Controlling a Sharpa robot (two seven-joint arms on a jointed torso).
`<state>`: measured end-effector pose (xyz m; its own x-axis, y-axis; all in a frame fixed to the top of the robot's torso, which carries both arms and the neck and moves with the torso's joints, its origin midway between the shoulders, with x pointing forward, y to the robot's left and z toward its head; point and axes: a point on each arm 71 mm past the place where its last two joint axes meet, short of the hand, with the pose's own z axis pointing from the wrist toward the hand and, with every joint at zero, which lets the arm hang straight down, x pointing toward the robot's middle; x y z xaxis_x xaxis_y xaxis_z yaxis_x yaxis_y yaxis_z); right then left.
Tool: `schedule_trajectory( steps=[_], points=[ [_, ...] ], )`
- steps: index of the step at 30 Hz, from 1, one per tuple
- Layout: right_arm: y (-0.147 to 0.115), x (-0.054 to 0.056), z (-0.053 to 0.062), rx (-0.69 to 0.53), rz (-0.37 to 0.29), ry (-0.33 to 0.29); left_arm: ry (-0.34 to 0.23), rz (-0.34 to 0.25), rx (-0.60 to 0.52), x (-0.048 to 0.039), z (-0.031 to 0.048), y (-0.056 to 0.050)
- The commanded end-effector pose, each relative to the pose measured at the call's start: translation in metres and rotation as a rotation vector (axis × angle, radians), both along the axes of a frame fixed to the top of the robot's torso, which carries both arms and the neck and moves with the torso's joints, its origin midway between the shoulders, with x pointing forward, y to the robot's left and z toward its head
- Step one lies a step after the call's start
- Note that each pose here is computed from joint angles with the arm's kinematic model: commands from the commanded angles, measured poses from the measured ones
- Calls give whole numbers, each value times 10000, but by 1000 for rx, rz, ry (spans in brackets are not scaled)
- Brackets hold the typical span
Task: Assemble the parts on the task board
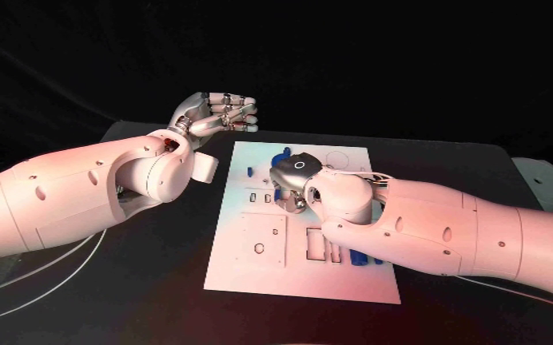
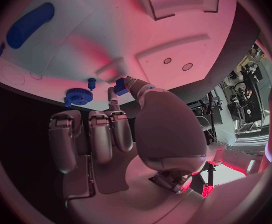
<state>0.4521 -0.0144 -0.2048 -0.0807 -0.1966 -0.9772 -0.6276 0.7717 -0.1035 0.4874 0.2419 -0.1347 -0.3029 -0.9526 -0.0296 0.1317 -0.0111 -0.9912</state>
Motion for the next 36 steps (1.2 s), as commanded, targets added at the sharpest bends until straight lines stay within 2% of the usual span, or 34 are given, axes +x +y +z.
schedule_trajectory(
  steps=[1, 36],
  points=[
    [4, -2, -3, -7, 3, -12, -7, -19, -5, -6, 14, -23],
    [4, -3, -8, 22, 10, -17, -5, -18, -4, -6, 12, -16]
  ],
)
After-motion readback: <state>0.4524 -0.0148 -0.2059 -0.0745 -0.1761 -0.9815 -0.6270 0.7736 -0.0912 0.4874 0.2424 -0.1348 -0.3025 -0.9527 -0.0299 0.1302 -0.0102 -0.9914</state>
